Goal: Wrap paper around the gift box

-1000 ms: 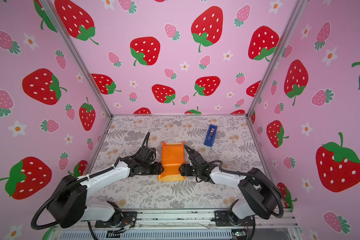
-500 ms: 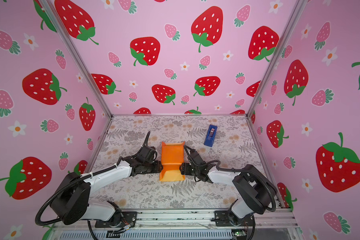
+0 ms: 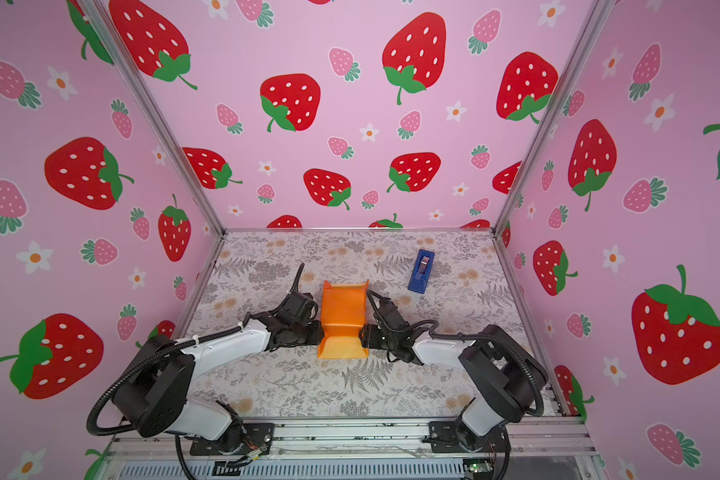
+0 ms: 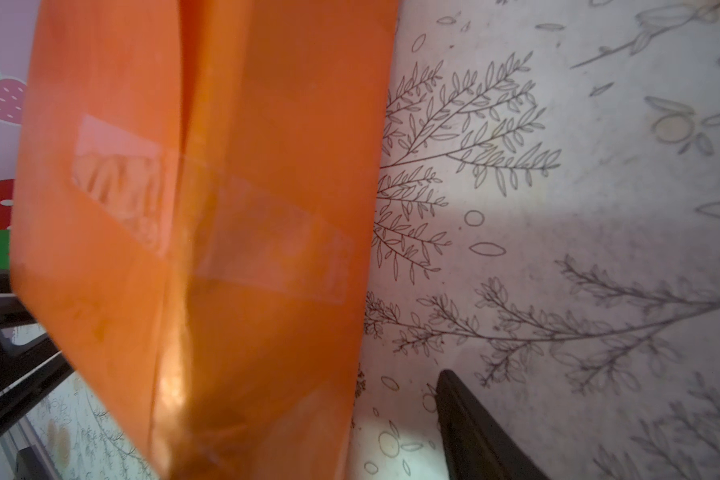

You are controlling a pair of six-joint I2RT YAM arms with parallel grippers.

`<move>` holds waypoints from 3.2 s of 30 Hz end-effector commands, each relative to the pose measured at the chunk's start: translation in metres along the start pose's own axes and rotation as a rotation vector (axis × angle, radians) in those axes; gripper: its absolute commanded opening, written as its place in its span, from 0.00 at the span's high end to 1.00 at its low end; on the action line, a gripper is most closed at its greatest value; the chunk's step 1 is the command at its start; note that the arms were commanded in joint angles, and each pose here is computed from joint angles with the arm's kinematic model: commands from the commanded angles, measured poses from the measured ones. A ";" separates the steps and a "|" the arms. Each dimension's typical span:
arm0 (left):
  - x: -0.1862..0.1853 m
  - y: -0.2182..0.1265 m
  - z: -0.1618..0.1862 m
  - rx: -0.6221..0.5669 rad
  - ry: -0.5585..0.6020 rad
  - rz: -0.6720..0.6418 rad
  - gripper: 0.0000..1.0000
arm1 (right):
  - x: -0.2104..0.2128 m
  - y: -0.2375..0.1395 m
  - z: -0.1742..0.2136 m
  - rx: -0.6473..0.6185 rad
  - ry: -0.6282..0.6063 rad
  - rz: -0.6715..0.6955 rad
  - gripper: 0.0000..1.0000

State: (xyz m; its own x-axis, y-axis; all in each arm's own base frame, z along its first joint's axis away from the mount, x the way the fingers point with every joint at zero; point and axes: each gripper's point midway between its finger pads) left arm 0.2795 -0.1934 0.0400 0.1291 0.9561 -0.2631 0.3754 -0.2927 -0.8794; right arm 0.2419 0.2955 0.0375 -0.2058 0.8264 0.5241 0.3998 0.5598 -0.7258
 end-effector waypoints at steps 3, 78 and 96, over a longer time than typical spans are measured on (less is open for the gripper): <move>0.000 0.005 -0.010 -0.046 0.046 -0.053 0.75 | 0.005 0.002 -0.013 -0.050 0.010 0.009 0.38; -0.022 0.011 -0.034 -0.128 0.055 0.081 0.68 | 0.053 0.000 -0.064 -0.035 0.005 -0.236 0.76; -0.009 0.018 -0.029 -0.091 0.069 0.010 0.84 | 0.023 -0.047 -0.062 -0.150 -0.005 -0.131 0.44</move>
State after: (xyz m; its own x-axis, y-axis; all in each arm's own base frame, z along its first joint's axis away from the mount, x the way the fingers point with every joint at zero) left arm 0.3023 -0.2092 0.0324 0.2120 0.9431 -0.2563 0.4375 -0.3261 -0.8380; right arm 0.2785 0.3017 0.1325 -0.3151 0.6972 0.6440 0.4835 0.7018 -0.5232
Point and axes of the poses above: each gripper's point midway between its finger pads, its own y axis out along the fingers, its own x axis along the line the jaws close on, z = x × y, and after that the axes turned 3 degrees about y, right-handed
